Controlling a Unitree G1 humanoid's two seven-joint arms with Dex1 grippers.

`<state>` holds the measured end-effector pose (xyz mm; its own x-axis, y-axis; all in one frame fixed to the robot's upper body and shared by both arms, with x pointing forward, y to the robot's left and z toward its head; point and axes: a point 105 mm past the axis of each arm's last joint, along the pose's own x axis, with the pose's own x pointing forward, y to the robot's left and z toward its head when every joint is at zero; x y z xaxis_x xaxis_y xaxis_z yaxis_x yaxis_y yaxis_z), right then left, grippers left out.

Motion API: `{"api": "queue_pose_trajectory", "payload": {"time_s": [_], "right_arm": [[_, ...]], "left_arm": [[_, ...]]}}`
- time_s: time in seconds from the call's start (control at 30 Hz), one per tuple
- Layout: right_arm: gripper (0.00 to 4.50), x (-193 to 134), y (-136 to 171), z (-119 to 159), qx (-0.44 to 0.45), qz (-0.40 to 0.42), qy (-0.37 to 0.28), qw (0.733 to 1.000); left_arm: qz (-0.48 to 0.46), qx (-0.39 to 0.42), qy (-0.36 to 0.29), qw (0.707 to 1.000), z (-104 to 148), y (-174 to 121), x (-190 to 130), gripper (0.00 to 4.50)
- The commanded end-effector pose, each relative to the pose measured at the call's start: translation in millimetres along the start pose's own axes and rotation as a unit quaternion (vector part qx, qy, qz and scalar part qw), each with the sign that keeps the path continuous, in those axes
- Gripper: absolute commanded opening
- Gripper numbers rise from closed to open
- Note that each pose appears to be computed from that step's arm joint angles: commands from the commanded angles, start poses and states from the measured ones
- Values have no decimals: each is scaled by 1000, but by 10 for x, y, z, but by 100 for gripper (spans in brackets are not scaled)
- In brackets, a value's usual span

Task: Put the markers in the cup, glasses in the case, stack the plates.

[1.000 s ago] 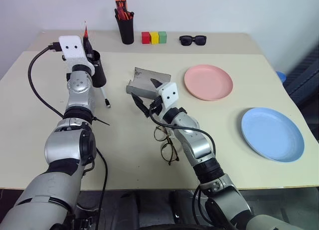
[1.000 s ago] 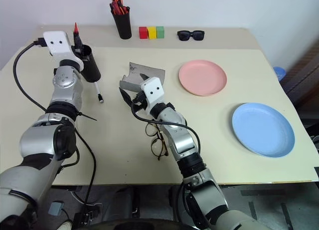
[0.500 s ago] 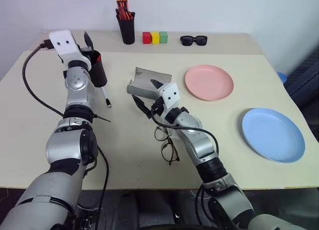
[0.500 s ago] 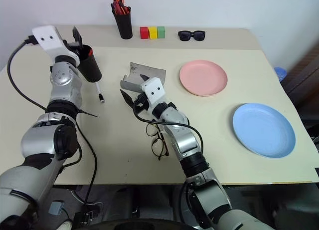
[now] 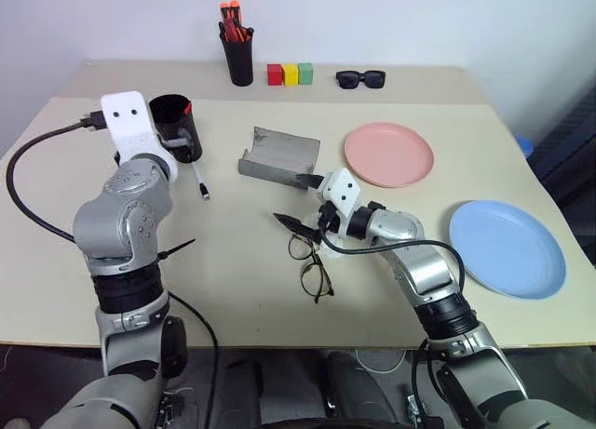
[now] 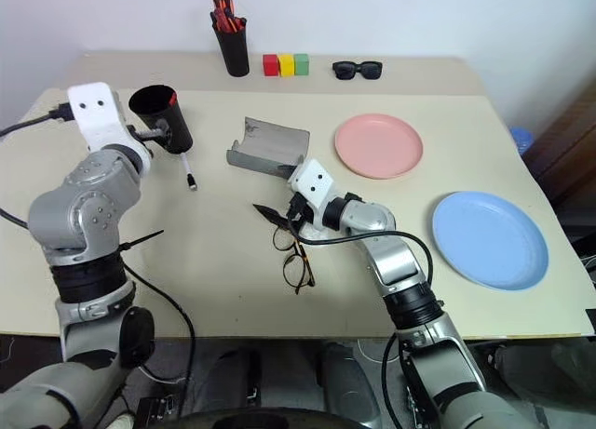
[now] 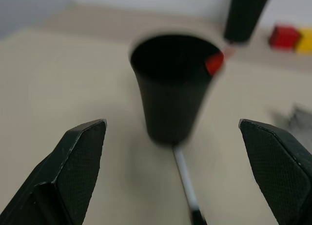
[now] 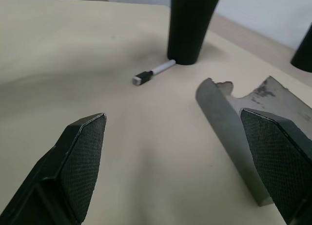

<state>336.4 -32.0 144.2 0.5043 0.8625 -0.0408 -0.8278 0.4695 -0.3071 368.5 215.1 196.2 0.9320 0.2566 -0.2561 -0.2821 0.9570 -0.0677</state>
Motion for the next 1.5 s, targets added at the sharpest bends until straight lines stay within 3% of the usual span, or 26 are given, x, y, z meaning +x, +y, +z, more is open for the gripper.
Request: {"api": "queue_pose_trajectory", "payload": {"time_s": [0.03,0.2,0.57,0.67,0.9,1.07,1.23,1.33,1.5], "right_arm": [[450,-8,33,149,-17,17,-20,1000],[450,27,58,65,-15,16,-4,1000],[450,26,41,-13,-17,-17,7,1000],[450,17,26,-20,-17,-25,9,999],[450,9,41,-29,-15,-28,10,999],[450,16,43,-24,-14,-26,11,999],[450,25,30,-20,-15,-26,11,999],[450,38,-1,1,-11,-35,4,999],[450,70,-153,122,9,-77,-29,997]], "left_arm": [[47,-14,70,996,-202,126,33,449],[34,-54,122,990,-372,-14,304,449],[10,-80,168,982,-459,-293,793,449],[17,-71,178,981,-477,-302,831,361],[24,-66,186,980,-502,-315,845,7],[3,-84,176,981,-438,-362,788,7],[-76,-80,144,983,-335,-518,561,7],[-141,-36,79,986,-206,-612,366,7],[-237,-45,-123,963,365,-638,-58,7]]}}
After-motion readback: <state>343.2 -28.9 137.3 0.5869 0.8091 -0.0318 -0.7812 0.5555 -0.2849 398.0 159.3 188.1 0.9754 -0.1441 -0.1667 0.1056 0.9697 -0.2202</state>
